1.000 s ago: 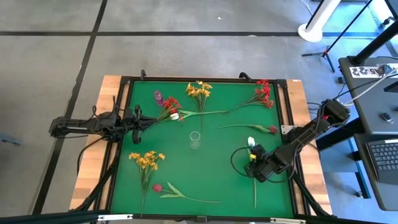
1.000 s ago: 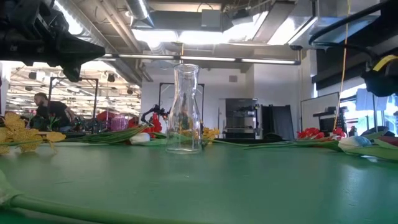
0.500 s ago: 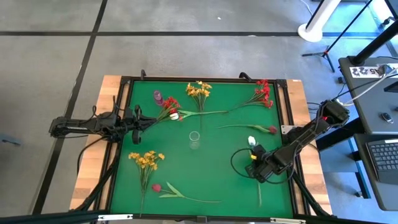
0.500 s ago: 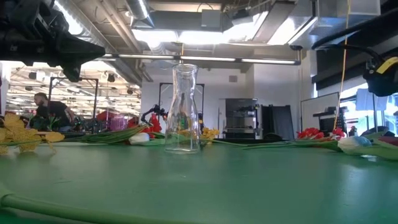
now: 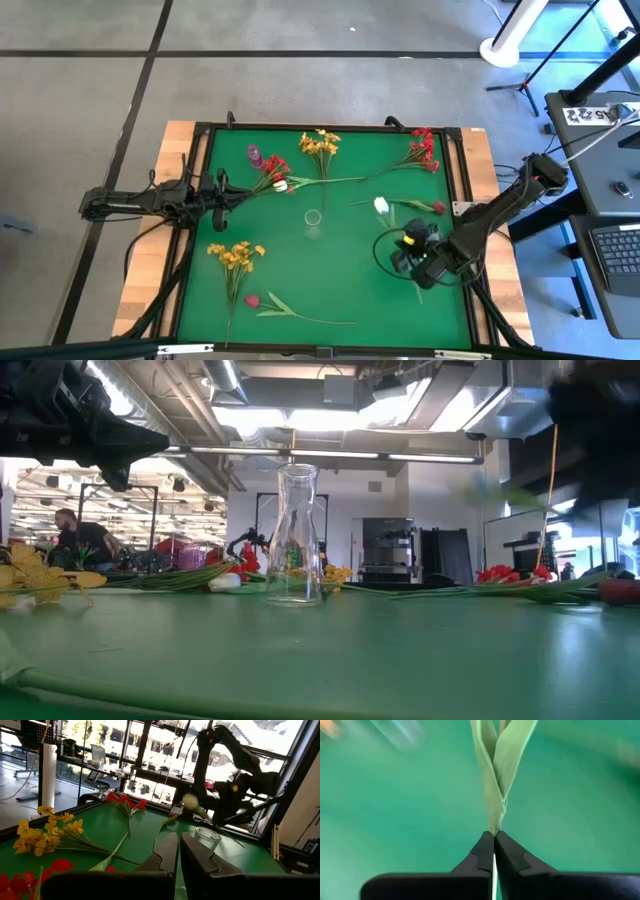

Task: Sort flowers into vase by color
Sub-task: Put the bottom white tulip into the transparent vase

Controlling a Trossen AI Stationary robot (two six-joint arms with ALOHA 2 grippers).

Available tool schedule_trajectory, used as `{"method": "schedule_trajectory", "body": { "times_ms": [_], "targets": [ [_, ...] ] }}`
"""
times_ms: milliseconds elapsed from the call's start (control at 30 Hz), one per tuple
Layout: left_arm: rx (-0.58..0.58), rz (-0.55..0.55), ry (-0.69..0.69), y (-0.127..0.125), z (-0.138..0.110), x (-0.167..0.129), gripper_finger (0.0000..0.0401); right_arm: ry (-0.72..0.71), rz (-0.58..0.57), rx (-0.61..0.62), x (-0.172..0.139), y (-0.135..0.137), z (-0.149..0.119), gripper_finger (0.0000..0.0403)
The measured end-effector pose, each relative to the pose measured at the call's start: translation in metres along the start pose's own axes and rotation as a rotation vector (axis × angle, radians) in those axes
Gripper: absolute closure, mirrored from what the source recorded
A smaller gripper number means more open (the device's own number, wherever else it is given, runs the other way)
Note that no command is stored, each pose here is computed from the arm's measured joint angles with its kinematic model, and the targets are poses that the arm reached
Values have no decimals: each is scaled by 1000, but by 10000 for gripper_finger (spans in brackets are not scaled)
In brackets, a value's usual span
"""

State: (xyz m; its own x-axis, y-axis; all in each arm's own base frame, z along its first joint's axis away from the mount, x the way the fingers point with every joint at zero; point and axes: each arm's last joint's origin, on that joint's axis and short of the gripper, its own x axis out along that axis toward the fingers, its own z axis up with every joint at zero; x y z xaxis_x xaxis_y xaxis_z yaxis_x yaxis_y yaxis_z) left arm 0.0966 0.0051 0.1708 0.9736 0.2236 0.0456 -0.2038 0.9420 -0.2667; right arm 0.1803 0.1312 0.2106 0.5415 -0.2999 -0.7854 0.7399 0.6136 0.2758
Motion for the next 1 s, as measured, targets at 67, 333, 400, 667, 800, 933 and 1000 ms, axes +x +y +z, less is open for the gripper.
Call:
{"method": "schedule_trajectory", "body": {
  "times_ms": [67, 333, 400, 667, 800, 933, 1000],
  "targets": [
    [0, 0, 1, 0, 0, 0, 385, -128, 39, -41, -14, 7, 13, 399],
    [0, 0, 0, 0, 0, 0, 385, -735, 79, -273, -51, 54, 55, 401],
    [0, 0, 1, 0, 0, 0, 385, -776, 76, -333, -52, 66, 66, 401],
    [0, 0, 0, 0, 0, 0, 385, -847, 490, -640, -49, 89, 119, 402],
    [0, 0, 0, 0, 0, 0, 385, -953, 584, -729, -44, 87, 146, 402],
    [0, 0, 0, 0, 0, 0, 385, -1064, 648, -757, -30, 84, 169, 402],
    [0, 0, 0, 0, 0, 0, 385, -1109, 659, -752, -19, 84, 179, 403]
  ]
}}
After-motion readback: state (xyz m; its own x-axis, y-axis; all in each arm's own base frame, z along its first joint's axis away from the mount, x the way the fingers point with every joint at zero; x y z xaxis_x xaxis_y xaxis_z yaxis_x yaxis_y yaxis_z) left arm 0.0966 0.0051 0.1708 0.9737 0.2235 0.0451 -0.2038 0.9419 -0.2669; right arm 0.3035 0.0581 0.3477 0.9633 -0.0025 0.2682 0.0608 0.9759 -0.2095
